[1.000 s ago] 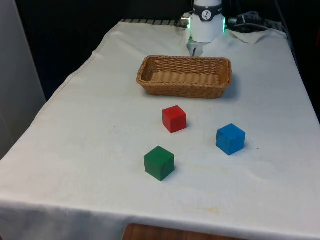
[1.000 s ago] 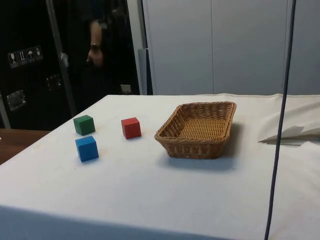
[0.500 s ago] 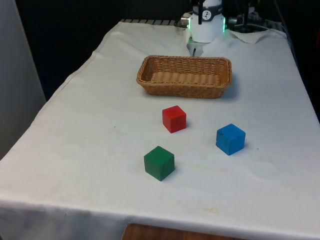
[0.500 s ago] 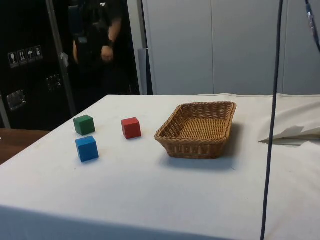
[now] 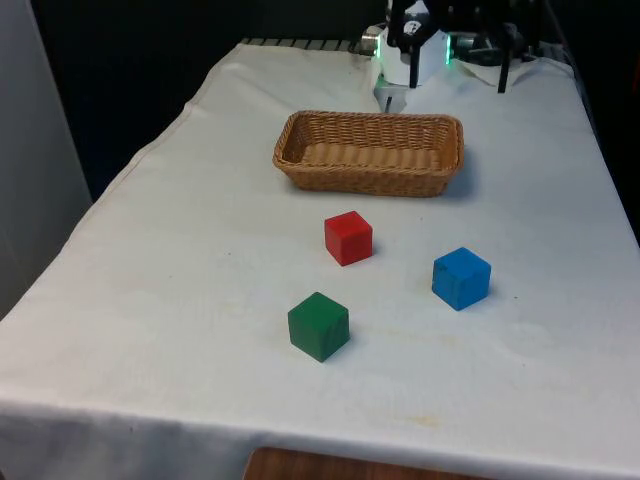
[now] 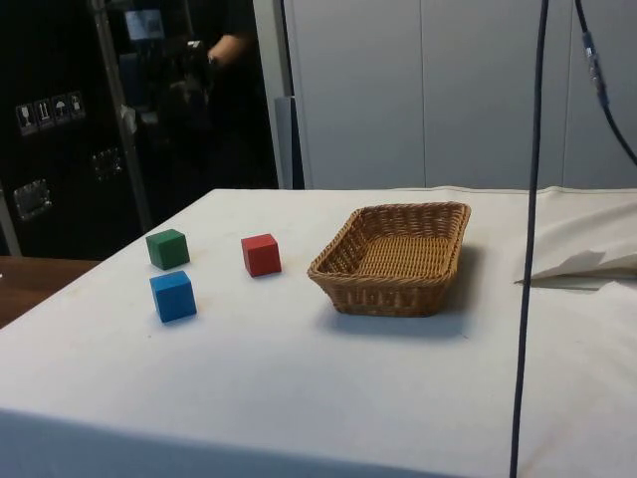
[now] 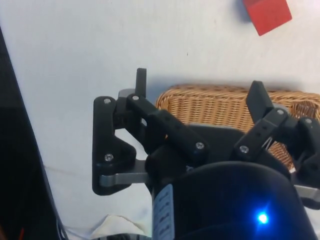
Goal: Pick up the blue cube and place it into the basket.
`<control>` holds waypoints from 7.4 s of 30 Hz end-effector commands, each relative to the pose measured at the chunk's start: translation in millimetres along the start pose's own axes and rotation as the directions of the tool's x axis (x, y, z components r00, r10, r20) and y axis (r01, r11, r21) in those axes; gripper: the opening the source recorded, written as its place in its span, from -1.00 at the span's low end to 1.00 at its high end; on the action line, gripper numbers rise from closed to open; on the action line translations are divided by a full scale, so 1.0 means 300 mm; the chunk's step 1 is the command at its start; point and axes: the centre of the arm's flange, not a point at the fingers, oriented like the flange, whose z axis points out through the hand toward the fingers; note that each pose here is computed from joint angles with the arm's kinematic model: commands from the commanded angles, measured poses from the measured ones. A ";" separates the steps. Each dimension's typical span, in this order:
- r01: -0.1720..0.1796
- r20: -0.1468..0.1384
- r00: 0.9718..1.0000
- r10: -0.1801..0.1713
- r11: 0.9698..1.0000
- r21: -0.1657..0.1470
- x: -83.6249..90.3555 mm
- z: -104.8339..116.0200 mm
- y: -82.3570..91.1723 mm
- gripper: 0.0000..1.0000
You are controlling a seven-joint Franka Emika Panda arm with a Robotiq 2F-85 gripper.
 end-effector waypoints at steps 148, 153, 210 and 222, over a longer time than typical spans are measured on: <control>-0.411 -0.198 0.899 0.390 0.909 -0.075 0.073 0.591 -0.179 -0.95; -0.369 -0.199 0.916 0.349 0.926 -0.075 0.047 0.555 -0.172 -0.95; -0.229 -0.153 0.965 0.214 0.970 -0.088 -0.279 0.354 0.074 -0.95; -0.239 -0.162 0.961 0.224 0.968 -0.074 -0.386 0.349 0.132 -0.95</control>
